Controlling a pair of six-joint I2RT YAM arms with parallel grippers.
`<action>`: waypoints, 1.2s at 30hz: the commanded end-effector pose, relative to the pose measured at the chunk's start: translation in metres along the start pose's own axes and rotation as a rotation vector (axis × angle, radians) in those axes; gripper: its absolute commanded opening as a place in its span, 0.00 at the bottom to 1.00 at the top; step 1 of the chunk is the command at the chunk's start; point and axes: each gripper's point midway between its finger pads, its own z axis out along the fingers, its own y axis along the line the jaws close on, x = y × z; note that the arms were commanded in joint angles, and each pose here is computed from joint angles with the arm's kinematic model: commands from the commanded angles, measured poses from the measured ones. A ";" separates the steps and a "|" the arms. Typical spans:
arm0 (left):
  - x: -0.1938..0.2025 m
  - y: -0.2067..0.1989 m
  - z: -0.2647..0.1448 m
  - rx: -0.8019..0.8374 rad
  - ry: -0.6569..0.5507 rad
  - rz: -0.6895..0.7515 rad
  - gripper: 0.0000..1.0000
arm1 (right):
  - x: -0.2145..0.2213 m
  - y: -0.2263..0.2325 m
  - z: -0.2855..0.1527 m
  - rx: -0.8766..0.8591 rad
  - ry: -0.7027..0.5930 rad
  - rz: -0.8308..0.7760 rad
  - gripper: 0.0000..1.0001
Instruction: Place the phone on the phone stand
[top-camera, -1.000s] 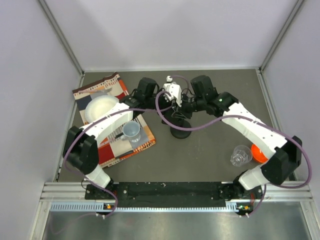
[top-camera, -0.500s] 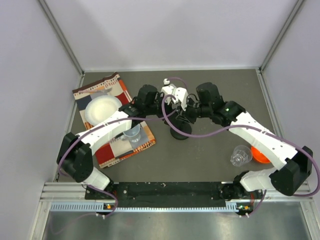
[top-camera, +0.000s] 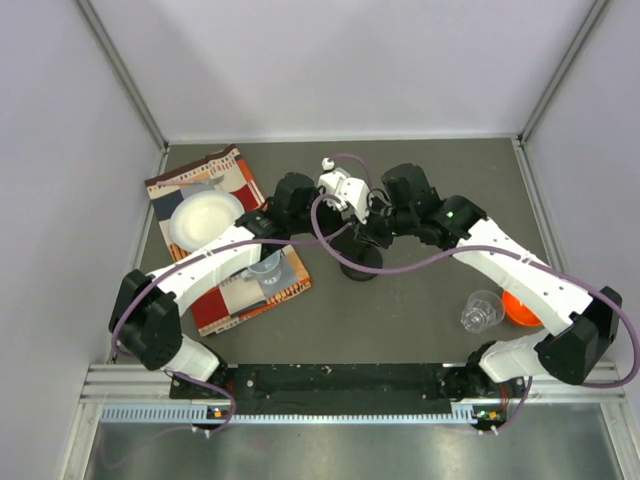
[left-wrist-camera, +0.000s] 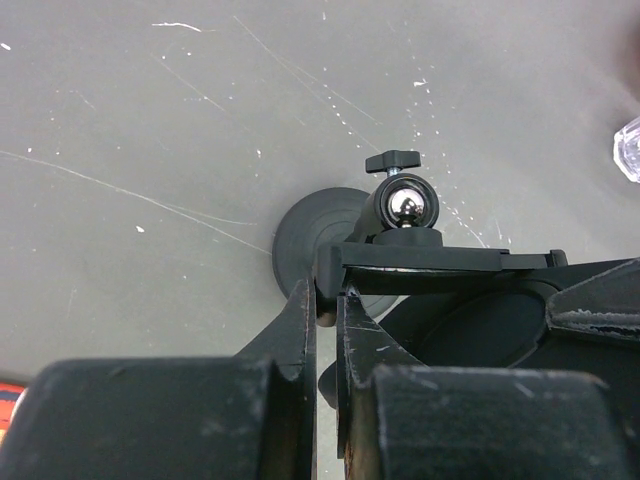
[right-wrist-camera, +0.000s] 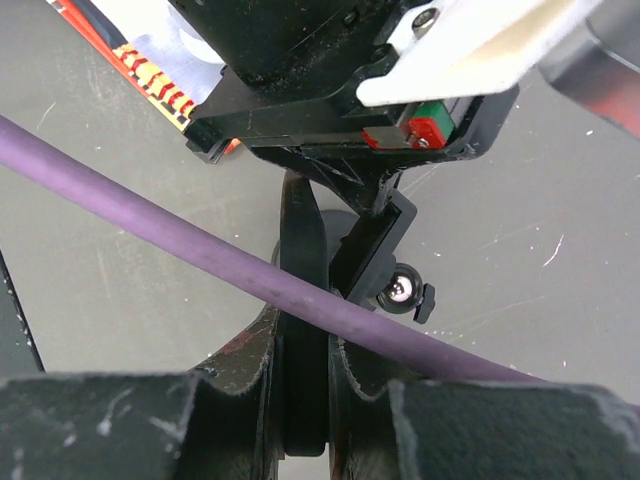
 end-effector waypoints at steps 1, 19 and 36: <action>-0.065 0.112 -0.055 -0.536 -0.209 -0.004 0.00 | 0.100 0.048 -0.044 -0.108 0.468 0.134 0.00; -0.057 0.055 -0.029 -0.237 -0.247 -0.095 0.00 | -0.011 0.034 -0.002 -0.095 0.027 0.153 0.00; -0.084 0.089 -0.059 -0.639 -0.286 0.015 0.00 | 0.075 0.069 -0.036 -0.119 0.607 0.138 0.00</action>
